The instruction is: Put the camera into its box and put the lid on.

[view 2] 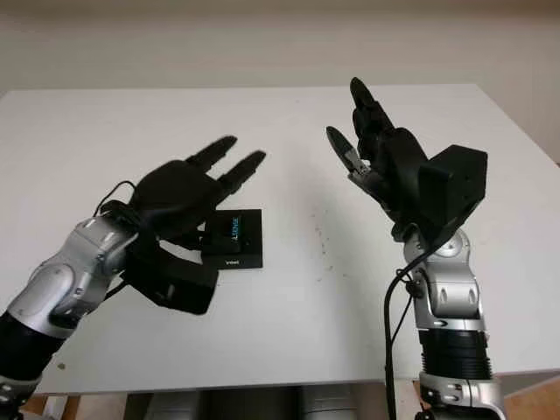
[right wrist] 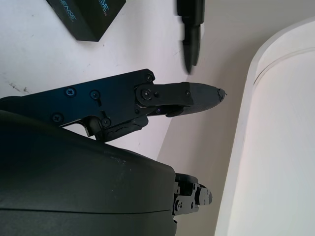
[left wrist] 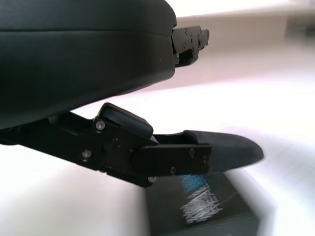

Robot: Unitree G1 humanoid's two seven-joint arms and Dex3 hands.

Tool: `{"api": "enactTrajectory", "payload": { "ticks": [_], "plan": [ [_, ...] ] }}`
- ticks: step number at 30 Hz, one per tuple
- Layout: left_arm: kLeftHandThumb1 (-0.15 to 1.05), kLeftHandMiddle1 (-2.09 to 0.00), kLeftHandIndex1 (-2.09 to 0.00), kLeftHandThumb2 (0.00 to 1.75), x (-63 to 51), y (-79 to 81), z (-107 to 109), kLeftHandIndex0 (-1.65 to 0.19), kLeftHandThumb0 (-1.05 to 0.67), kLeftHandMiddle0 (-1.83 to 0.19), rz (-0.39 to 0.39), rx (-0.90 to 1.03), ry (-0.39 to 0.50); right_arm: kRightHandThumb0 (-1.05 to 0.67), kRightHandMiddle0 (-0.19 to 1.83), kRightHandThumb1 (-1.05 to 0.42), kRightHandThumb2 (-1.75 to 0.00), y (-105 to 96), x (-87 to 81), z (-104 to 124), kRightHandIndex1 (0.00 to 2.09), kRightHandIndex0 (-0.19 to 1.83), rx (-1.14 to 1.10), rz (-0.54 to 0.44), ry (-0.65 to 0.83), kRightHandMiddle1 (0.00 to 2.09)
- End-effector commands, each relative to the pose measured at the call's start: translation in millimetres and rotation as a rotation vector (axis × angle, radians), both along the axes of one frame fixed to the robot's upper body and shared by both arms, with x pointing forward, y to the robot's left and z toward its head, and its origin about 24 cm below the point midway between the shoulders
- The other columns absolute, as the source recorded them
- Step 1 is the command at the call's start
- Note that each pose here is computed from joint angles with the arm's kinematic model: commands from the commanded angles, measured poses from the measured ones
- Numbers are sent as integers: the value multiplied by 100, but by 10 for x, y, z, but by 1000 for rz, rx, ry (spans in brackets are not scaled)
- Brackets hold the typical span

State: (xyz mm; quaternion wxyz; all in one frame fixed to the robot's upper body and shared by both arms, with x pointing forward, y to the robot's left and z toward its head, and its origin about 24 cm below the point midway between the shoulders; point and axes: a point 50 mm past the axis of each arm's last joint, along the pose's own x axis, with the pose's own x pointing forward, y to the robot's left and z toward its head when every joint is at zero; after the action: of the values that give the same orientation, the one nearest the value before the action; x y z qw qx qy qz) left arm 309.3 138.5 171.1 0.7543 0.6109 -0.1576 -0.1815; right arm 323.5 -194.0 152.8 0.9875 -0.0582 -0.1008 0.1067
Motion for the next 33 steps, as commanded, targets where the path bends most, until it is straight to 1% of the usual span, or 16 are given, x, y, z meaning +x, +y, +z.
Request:
{"api": "enactTrajectory", "payload": {
  "ticks": [1,3,4,5,7,9,12,14,17,21,23,26,28,33],
  "plan": [
    [105,0,0,43,-21,140,92,19,-77,19,-18,-304,29,-55,-5,-105,-32,1,-14,76,5,-12,-29,-11,-47,5],
    [105,0,0,43,-30,271,124,19,-73,19,-46,-603,77,-61,-1,-105,-37,34,-22,96,7,-7,-132,-50,-87,7],
    [105,0,0,45,-34,319,131,19,-74,19,-50,-712,89,-63,-1,-105,-40,50,-26,100,7,-7,-176,-58,-110,7],
    [105,0,0,49,-34,357,128,19,-74,19,-50,-781,98,-64,-2,-105,-44,66,-28,95,7,-7,-198,-59,-119,6],
    [105,0,0,53,-36,420,95,19,-74,19,-53,-884,130,-66,-5,-105,-47,104,-28,80,5,-10,-204,-42,-120,5],
    [105,0,0,55,-40,459,53,19,-75,19,-54,-945,163,-67,-7,-105,-49,134,-27,69,5,-12,-191,-26,-113,4],
    [105,0,0,53,-56,504,-35,19,-77,19,-25,-1086,194,-67,-7,-105,-49,188,-17,42,5,-12,-175,-23,-97,4],
    [105,0,0,53,-69,532,-106,19,-76,19,-15,-1216,217,-68,-8,-105,-49,224,-21,0,4,-13,-143,-28,-77,4],
    [105,0,0,56,-75,562,-213,19,-77,19,33,-1369,222,-70,-11,-105,-49,273,-24,-65,4,-15,-104,-29,-52,3],
    [105,0,0,62,-60,619,-338,19,-79,19,100,-1440,207,-77,-16,-105,-52,324,0,-145,2,-19,-81,-26,8,2],
    [105,0,0,65,-47,646,-385,19,-79,19,125,-1454,201,-76,-18,-105,-57,339,4,-179,1,-19,-54,-15,19,2],
    [105,0,0,66,-34,669,-429,19,-78,19,139,-1465,193,-72,-19,-105,-64,352,6,-230,0,-19,-3,9,20,0],
    [105,0,0,67,-31,681,-450,19,-78,19,148,-1469,190,-73,-19,-105,-67,361,11,-277,0,-19,10,7,34,0],
    [105,0,0,66,-32,691,-489,19,-79,19,158,-1474,192,-73,-19,-105,-68,376,8,-357,0,-19,18,5,79,0]
  ]
}}
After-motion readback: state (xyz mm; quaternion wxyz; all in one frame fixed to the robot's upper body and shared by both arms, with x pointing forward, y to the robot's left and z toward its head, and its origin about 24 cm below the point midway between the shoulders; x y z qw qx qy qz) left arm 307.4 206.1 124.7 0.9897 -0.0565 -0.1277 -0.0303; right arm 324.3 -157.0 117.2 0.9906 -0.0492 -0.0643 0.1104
